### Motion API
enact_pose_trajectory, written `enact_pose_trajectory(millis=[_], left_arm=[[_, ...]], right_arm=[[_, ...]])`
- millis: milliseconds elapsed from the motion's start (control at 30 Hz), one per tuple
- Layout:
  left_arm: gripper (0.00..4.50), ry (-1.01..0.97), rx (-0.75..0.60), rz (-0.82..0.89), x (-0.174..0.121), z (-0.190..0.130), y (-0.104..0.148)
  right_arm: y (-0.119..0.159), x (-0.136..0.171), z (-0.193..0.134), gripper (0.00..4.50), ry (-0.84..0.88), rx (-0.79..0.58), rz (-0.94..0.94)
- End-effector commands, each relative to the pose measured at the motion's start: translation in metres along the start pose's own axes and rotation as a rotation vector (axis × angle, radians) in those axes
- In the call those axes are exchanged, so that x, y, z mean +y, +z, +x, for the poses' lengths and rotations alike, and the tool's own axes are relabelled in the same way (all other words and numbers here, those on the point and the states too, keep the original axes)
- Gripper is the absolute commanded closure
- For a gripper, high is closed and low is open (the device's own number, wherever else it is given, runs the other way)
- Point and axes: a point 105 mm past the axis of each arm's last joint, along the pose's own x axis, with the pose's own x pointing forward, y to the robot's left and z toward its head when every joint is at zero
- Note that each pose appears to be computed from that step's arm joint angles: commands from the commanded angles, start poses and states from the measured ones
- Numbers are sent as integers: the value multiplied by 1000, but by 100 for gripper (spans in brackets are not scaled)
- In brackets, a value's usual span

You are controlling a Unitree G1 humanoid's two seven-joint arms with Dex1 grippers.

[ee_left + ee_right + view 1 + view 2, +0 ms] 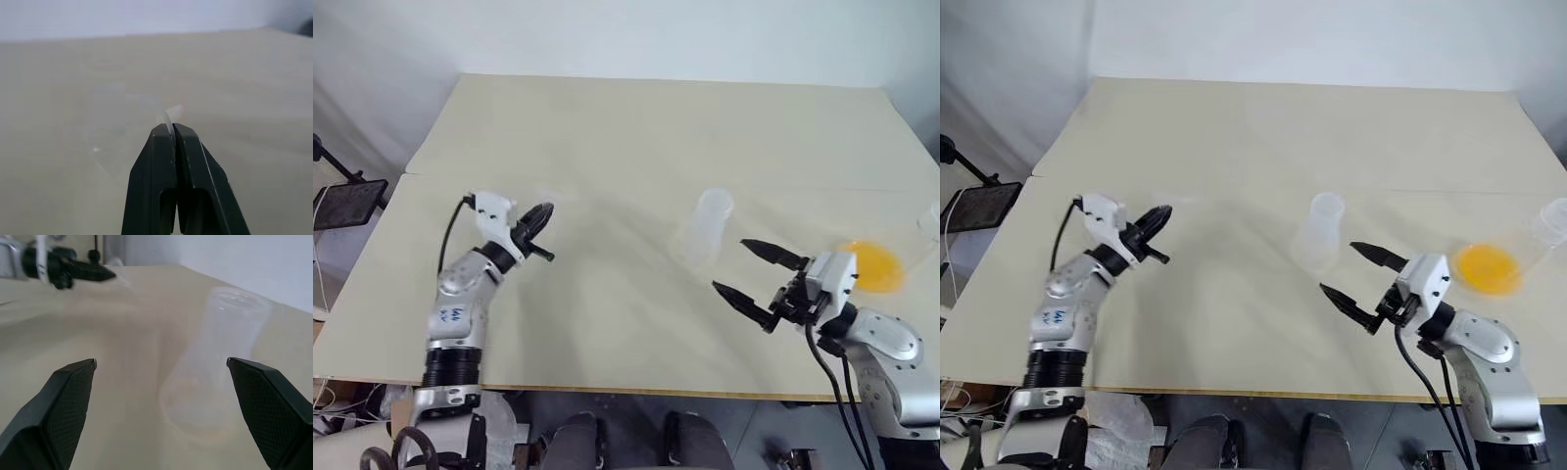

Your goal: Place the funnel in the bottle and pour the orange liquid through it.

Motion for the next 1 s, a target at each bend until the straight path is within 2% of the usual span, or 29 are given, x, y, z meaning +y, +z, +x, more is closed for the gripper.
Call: enact_pose_trajectory(millis=[33, 133, 233, 333, 533, 667, 800, 1000], left_arm=[[447, -255, -132, 40, -24, 10, 55], [447, -513, -109, 145, -44, 20, 84], [447, -689, -11, 323, -56, 37, 88], [447, -749, 6, 497, -62, 61, 99], [447, -851, 65, 678, -78, 93, 108], [447, -889, 31, 706, -97, 110, 114], [447, -928, 53, 738, -104, 116, 112], [447, -988, 14, 761, -120, 122, 117]], right_arm=[[26, -9, -13, 0, -101, -57, -58], [30, -19, -29, 0, -228, -60, -63], [25, -24, -46, 0, -330, -50, -54], [21, -32, -57, 0, -428, -65, -56], [6, -28, -62, 0, -487, -51, -34], [2, -20, -59, 0, -486, -57, -19], [1, -17, -56, 0, -480, -58, -14], [-1, -14, -56, 0, -481, -53, -9]])
